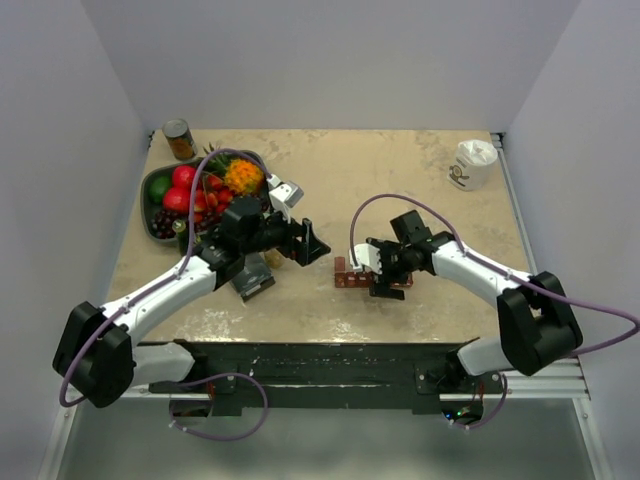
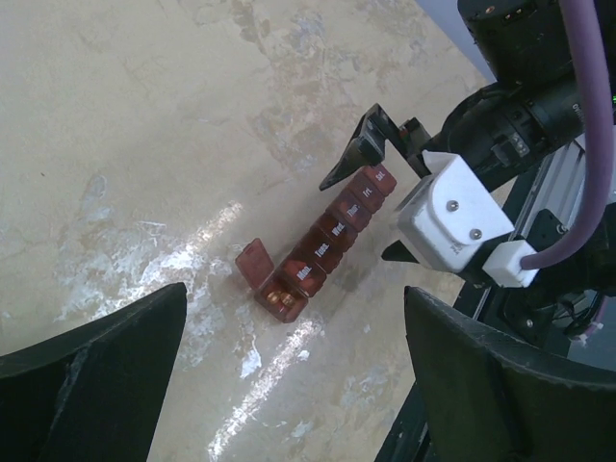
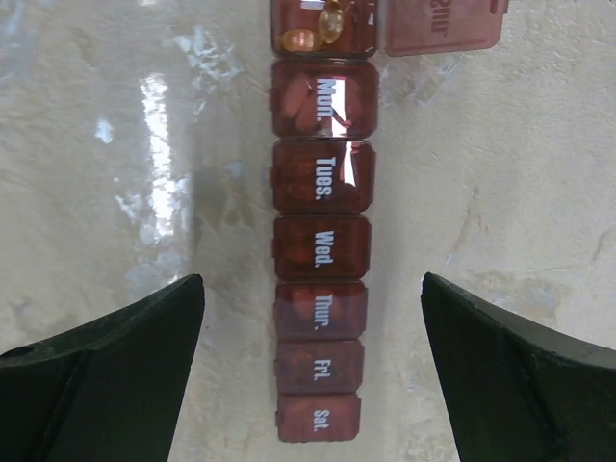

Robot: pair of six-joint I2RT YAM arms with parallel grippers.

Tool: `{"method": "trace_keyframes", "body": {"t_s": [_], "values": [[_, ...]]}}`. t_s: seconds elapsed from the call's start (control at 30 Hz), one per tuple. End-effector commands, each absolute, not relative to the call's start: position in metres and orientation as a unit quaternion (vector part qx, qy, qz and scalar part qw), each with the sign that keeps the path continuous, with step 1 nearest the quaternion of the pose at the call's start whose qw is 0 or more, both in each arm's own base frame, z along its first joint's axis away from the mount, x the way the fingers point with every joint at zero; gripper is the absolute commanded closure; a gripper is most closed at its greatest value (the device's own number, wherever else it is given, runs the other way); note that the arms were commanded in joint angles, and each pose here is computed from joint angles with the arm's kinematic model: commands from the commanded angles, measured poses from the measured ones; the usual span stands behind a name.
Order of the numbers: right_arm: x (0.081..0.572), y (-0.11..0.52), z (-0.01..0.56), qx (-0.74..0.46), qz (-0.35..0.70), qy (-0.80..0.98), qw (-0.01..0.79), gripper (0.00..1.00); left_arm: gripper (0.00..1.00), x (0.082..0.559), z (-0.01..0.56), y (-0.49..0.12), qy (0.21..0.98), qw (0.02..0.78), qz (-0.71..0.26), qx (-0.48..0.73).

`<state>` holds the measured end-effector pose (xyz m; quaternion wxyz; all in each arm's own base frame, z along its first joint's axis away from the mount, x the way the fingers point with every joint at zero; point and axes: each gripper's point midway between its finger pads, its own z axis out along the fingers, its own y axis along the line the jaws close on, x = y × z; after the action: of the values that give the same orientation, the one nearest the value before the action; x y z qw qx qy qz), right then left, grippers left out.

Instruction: Sort the pills into containers

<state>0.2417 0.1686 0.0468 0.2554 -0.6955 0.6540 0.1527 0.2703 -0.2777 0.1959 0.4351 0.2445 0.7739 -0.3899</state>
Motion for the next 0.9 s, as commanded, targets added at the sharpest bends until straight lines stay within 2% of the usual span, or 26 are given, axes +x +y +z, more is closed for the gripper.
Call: {"method": "trace_keyframes", "body": {"t_s": [0.0, 0.07, 0.1, 0.17, 0.23, 0.3, 0.4, 0.6, 0.87], "values": [[0.262, 0.174, 0.039, -0.69, 0.12, 0.659, 0.276, 0.06, 0.02, 0.279, 0.201, -0.284, 0.765, 0.443, -0.409, 0.225], [0.26, 0.173, 0.035, -0.688, 0.117, 0.661, 0.276, 0.12, 0.02, 0.285, 0.196, -0.283, 0.773, 0.445, -0.399, 0.212], [0.26, 0.172, 0.033, -0.688, 0.116, 0.661, 0.276, 0.15, 0.06, 0.289, 0.194, -0.281, 0.779, 0.448, -0.391, 0.198], [0.258, 0.172, 0.031, -0.688, 0.118, 0.662, 0.272, 0.26, 0.11, 0.296, 0.189, -0.281, 0.787, 0.446, -0.385, 0.184], [0.259, 0.171, 0.029, -0.688, 0.119, 0.665, 0.267, 0.4, 0.21, 0.303, 0.186, -0.281, 0.792, 0.446, -0.379, 0.173], [0.259, 0.171, 0.024, -0.688, 0.118, 0.668, 0.258, 0.48, 0.29, 0.31, 0.178, -0.286, 0.799, 0.436, -0.379, 0.167], [0.262, 0.169, 0.022, -0.686, 0.111, 0.672, 0.256, 0.5, 0.35, 0.321, 0.164, -0.292, 0.812, 0.422, -0.37, 0.162], [0.264, 0.166, 0.02, -0.686, 0.102, 0.673, 0.256, 0.5, 0.4, 0.339, 0.14, -0.301, 0.828, 0.401, -0.353, 0.167], [0.264, 0.166, 0.02, -0.685, 0.099, 0.674, 0.258, 0.6, 0.46, 0.346, 0.105, -0.309, 0.846, 0.367, -0.345, 0.173]]}}
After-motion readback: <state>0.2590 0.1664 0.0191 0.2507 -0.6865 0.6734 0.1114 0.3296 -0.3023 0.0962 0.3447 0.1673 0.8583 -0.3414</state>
